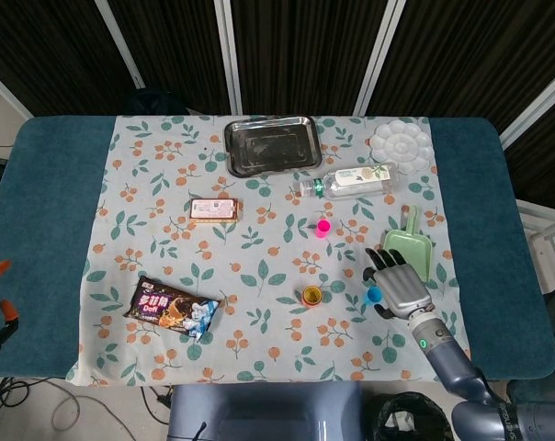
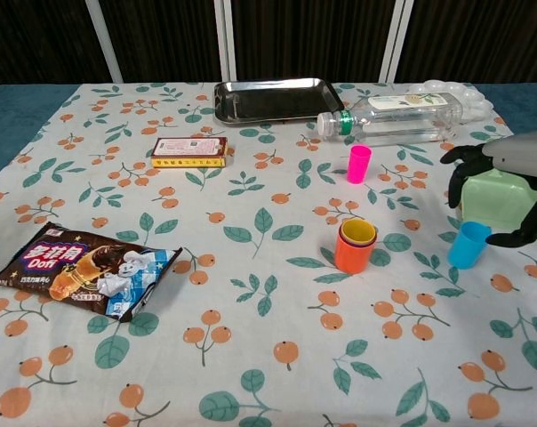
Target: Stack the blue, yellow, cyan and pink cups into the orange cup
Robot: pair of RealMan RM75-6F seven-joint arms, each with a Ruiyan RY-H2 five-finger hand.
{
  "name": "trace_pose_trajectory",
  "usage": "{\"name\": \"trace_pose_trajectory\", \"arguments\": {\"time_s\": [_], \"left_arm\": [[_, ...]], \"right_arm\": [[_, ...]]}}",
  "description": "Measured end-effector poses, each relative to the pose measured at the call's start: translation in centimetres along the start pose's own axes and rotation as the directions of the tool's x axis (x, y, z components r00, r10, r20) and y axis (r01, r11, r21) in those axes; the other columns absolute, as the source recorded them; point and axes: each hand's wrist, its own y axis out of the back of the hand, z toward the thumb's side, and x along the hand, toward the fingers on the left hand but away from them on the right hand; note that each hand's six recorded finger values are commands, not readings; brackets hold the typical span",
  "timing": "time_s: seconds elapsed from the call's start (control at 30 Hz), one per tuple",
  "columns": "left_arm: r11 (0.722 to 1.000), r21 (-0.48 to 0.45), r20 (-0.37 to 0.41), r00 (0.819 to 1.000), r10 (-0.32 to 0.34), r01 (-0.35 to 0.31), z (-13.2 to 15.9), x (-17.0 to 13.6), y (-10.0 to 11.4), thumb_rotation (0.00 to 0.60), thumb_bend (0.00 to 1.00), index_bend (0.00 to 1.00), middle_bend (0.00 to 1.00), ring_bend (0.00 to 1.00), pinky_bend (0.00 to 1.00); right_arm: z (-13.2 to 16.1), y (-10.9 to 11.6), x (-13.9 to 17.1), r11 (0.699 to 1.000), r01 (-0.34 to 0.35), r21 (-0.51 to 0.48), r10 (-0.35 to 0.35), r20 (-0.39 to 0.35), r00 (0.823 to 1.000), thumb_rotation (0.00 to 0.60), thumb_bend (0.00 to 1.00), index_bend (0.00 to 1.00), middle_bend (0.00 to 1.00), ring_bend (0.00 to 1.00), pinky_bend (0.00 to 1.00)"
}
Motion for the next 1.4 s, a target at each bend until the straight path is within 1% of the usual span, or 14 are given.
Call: {"name": "trace_pose_trajectory", "arguments": {"time_s": [0.33, 0.57, 0.7, 0.97, 1.2, 1.4], "left_arm": [[1.000, 0.006, -0.002, 1.000, -0.001, 0.001, -0.1, 0.0, 0.0, 0.600, 0.68, 0.18, 0.10, 0.01, 0.05], [1.000, 0.007, -0.003, 1.000, 0.000, 0.000, -0.1, 0.0, 0.0, 0.600, 0.68, 0.18, 0.10, 0.01, 0.05], [1.000, 0.007, -0.002, 1.000, -0.001, 0.001, -0.1, 0.0, 0.0, 0.600, 0.68, 0.18, 0.10, 0.01, 0.05], [1.000, 0.008, -0.004, 1.000, 0.000, 0.000, -0.1, 0.0, 0.0, 0.600, 0.68, 0.18, 0.10, 0.01, 0.05], [1.000, 0.010, -0.004, 1.000, -0.003, 0.003, -0.1, 0.0, -0.1, 0.600, 0.68, 0.18, 0.10, 0.01, 0.05], [1.000, 0.006, -0.006, 1.000, -0.001, 0.001, -0.1, 0.0, 0.0, 0.600, 0.68, 0.18, 0.10, 0.01, 0.05]], "right_arm": [[-0.8, -1.3, -0.8, 1.000, -0.016, -0.022, 0.016, 0.011, 1.000, 0.600, 0.37, 0.39, 0.00, 0.02, 0.09], [-0.8, -1.4, -0.9, 0.999, -0.012, -0.029, 0.012, 0.004, 1.000, 0.600, 0.37, 0.42, 0.00, 0.02, 0.09], [-0.7, -1.5, -1.0, 0.999, -0.010, -0.034, 0.010, 0.000, 1.000, 0.600, 0.39, 0.45, 0.00, 0.03, 0.09], [-0.9, -1.8, -1.4, 0.999, -0.011, -0.040, 0.011, 0.011, 1.000, 0.600, 0.39, 0.46, 0.00, 0.03, 0.09], [-0.9, -1.7, -1.4, 0.999, -0.009, -0.040, 0.009, 0.013, 1.000, 0.600, 0.40, 0.49, 0.00, 0.03, 0.09], [-0.7, -0.9, -1.3, 0.999, 0.008, -0.044, -0.008, 0.003, 1.000, 0.600, 0.40, 0.51, 0.00, 0.03, 0.09]]}}
